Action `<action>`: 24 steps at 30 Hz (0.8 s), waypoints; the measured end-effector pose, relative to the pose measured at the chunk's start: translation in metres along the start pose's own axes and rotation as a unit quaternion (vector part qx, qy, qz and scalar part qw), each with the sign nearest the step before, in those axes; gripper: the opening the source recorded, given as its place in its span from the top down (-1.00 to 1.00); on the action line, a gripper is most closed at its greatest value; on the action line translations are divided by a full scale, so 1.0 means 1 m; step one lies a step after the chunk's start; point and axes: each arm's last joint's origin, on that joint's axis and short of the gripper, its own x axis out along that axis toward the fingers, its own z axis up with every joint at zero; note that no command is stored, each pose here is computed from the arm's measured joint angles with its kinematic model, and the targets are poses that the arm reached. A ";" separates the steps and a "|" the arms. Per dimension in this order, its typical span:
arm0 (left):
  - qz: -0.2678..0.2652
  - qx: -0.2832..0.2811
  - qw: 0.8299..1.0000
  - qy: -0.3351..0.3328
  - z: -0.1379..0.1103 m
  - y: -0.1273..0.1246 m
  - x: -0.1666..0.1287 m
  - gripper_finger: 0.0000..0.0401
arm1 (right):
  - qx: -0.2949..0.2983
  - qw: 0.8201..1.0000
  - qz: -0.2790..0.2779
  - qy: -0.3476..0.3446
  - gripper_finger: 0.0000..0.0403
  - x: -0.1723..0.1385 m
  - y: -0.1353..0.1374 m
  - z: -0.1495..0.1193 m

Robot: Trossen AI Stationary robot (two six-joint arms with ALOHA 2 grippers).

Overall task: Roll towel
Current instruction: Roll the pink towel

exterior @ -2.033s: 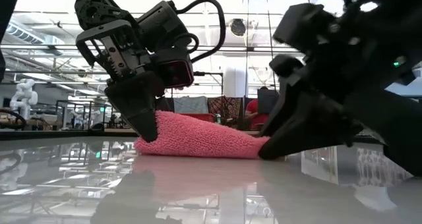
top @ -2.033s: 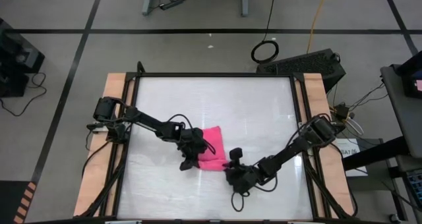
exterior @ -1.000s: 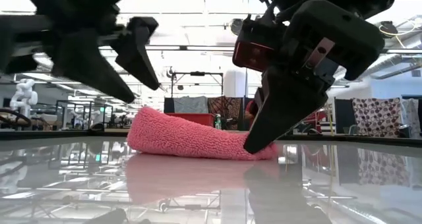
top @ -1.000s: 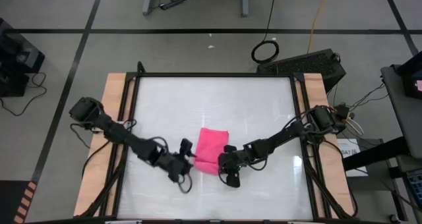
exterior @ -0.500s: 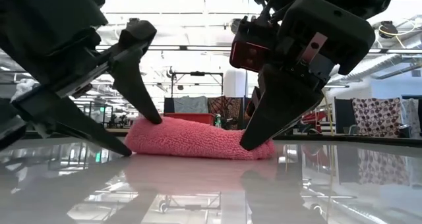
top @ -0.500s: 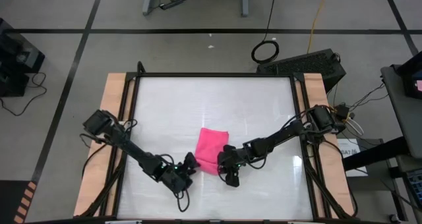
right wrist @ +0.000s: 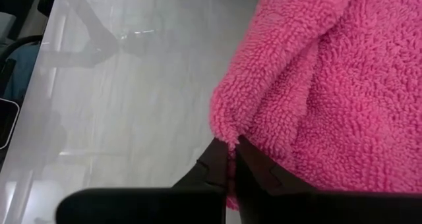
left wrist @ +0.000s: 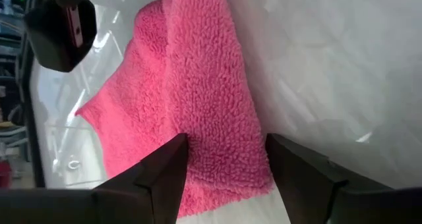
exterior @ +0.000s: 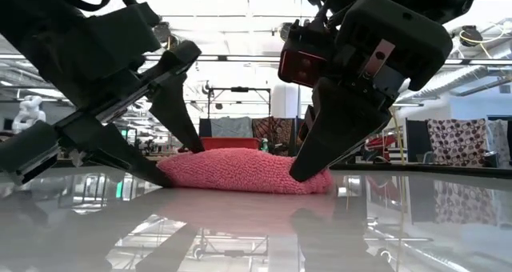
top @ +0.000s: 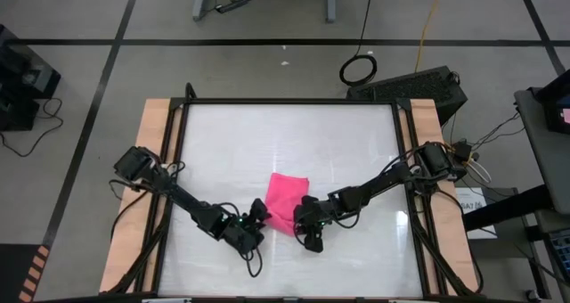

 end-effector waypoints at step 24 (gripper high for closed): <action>-0.064 -0.089 0.994 0.008 -0.006 -0.003 0.003 0.97 | -0.109 0.993 -0.016 -0.041 0.36 -0.024 0.016 0.012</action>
